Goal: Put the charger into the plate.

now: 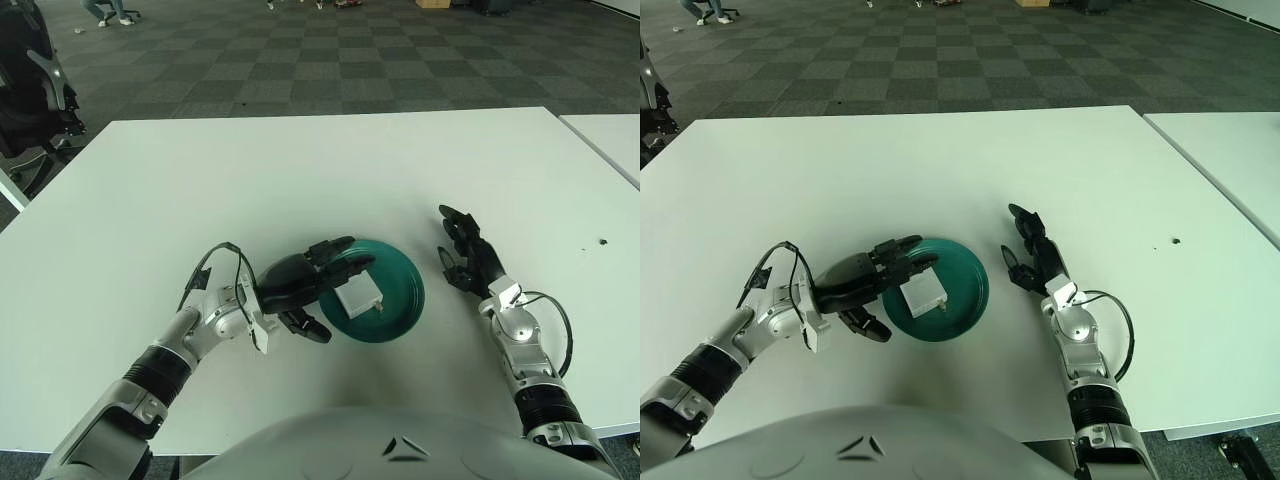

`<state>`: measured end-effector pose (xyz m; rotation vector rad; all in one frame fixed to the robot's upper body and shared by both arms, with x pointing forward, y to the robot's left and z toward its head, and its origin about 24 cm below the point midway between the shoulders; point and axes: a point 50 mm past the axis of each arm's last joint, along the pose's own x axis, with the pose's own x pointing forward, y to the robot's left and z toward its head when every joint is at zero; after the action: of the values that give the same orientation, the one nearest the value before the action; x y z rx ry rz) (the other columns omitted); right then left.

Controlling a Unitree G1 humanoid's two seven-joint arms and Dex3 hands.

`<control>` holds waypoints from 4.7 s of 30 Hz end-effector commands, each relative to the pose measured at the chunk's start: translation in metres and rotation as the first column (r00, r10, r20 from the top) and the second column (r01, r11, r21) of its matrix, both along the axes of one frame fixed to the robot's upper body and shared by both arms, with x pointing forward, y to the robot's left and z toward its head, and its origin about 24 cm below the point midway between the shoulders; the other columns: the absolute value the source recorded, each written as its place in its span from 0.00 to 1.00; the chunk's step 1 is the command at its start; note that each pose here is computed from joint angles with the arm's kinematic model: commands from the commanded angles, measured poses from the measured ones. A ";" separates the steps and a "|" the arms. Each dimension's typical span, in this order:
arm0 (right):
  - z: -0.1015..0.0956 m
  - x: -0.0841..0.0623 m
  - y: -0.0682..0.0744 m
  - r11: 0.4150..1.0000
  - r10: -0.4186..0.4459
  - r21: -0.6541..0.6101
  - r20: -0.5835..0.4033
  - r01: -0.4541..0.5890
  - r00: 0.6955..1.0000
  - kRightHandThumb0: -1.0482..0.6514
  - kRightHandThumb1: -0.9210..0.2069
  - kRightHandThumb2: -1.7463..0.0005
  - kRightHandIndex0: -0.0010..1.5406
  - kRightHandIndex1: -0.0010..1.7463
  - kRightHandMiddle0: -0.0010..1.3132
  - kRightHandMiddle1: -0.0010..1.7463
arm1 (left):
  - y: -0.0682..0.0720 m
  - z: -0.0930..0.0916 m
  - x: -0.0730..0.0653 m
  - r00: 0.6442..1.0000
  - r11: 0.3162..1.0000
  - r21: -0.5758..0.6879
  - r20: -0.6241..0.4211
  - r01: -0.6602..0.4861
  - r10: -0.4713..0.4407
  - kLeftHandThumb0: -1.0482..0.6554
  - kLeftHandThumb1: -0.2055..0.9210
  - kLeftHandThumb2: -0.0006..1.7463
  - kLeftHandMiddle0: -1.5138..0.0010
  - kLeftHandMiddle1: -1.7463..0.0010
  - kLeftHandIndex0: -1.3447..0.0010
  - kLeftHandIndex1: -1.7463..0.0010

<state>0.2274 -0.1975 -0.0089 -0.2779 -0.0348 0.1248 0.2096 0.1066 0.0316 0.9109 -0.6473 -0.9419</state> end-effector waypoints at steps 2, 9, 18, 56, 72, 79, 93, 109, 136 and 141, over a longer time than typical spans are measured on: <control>-0.080 -0.068 0.039 0.992 0.005 0.119 -0.379 0.043 0.926 0.20 0.00 0.63 0.10 0.00 0.00 0.27 | 0.016 0.019 0.014 0.997 0.983 -0.167 0.002 -0.071 0.072 0.00 1.00 0.41 1.00 1.00 1.00 1.00; -0.078 -0.069 0.041 0.992 0.006 0.116 -0.363 0.039 0.932 0.18 0.00 0.64 0.10 0.00 0.00 0.25 | 0.026 0.016 0.015 0.966 0.903 -0.380 -0.229 -0.201 0.118 0.00 1.00 0.36 1.00 1.00 1.00 1.00; -0.077 -0.068 0.045 0.991 0.015 0.128 -0.348 0.031 0.937 0.18 0.00 0.65 0.09 0.00 0.00 0.24 | 0.014 0.017 0.007 0.816 0.402 -0.710 -0.512 -0.578 0.269 0.00 1.00 0.43 1.00 1.00 1.00 1.00; -0.081 -0.054 0.052 0.992 0.049 0.128 -0.337 -0.005 0.940 0.18 0.00 0.64 0.09 0.00 0.00 0.24 | 0.037 -0.043 -0.028 0.501 0.173 -0.471 -0.783 -0.865 0.369 0.05 1.00 0.58 0.96 1.00 1.00 0.81; -0.069 -0.051 0.063 0.984 0.024 0.177 -0.200 0.012 0.980 0.10 0.00 0.61 0.02 0.00 0.00 0.15 | 0.043 -0.088 -0.037 0.410 0.380 -0.214 -0.713 -0.900 0.569 0.03 1.00 0.58 0.91 0.99 1.00 0.81; -0.070 -0.051 0.072 0.963 -0.008 0.263 -0.162 0.051 0.987 0.09 0.00 0.61 0.00 0.00 0.00 0.09 | 0.043 -0.093 -0.037 0.402 0.412 -0.186 -0.743 -0.892 0.535 0.01 1.00 0.57 0.95 1.00 1.00 0.89; -0.074 -0.057 0.077 0.915 0.030 0.401 -0.180 0.045 0.983 0.06 0.00 0.63 0.00 0.00 0.00 0.00 | 0.043 -0.098 -0.029 0.355 0.369 -0.186 -0.808 -0.911 0.470 0.03 1.00 0.55 0.96 1.00 1.00 0.93; -0.076 -0.074 0.072 0.916 -0.019 0.394 -0.146 0.076 0.989 0.07 0.00 0.67 0.00 0.00 0.02 0.01 | 0.029 -0.100 -0.038 0.310 0.300 -0.207 -0.883 -0.931 0.353 0.07 1.00 0.57 0.91 0.99 1.00 0.85; -0.058 -0.070 0.053 0.932 -0.004 0.348 -0.281 0.106 0.960 0.16 0.00 0.62 0.04 0.00 0.01 0.15 | 0.023 -0.096 -0.061 0.338 0.203 -0.281 -0.871 -0.938 0.357 0.09 1.00 0.53 0.86 0.99 1.00 0.74; -0.053 -0.069 0.053 0.929 -0.016 0.347 -0.317 0.132 0.948 0.19 0.00 0.60 0.04 0.00 0.00 0.16 | 0.017 -0.085 -0.067 0.357 0.219 -0.295 -0.867 -0.930 0.348 0.08 1.00 0.54 0.88 1.00 1.00 0.79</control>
<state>0.2261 -0.1504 0.0016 0.0067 -0.1390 0.1797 0.2097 0.1379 0.0001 -0.0787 -0.2066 0.0347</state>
